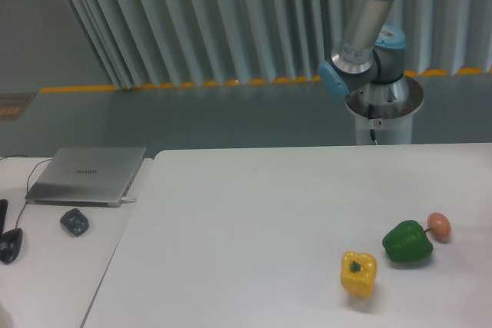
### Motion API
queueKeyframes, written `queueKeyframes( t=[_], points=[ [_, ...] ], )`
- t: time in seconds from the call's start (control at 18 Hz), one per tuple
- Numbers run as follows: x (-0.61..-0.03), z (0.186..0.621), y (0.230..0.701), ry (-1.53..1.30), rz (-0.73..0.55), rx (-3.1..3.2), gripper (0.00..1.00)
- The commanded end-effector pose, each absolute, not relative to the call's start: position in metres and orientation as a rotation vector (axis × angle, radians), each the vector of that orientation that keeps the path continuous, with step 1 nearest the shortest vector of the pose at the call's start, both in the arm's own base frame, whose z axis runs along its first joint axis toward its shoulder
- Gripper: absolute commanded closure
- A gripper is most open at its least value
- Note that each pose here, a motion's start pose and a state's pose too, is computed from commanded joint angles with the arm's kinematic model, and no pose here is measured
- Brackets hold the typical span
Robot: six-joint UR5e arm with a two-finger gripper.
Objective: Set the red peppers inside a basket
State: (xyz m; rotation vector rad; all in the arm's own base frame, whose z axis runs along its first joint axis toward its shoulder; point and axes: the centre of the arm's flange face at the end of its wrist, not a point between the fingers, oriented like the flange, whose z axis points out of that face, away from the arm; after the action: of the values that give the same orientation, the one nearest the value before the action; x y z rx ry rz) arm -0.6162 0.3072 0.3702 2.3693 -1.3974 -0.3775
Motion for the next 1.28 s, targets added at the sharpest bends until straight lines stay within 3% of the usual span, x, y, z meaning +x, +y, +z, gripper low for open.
queueKeyframes(
  t=[0.06, 0.17, 0.67, 0.83, 1.28],
  points=[
    [-0.617, 0.369, 0.307, -1.388, -0.383, 2.372, 0.33],
    [-0.619, 0.368, 0.306, -1.376, -0.382, 2.381, 0.0],
    [-0.615, 0.37, 0.306, -1.357, -0.392, 2.402, 0.0],
    [-0.588, 0.375, 0.34, -1.272, -0.444, 2.507, 0.0],
    [-0.503, 0.381, 0.411, -1.269, -0.261, 2.802, 0.0]
  ],
)
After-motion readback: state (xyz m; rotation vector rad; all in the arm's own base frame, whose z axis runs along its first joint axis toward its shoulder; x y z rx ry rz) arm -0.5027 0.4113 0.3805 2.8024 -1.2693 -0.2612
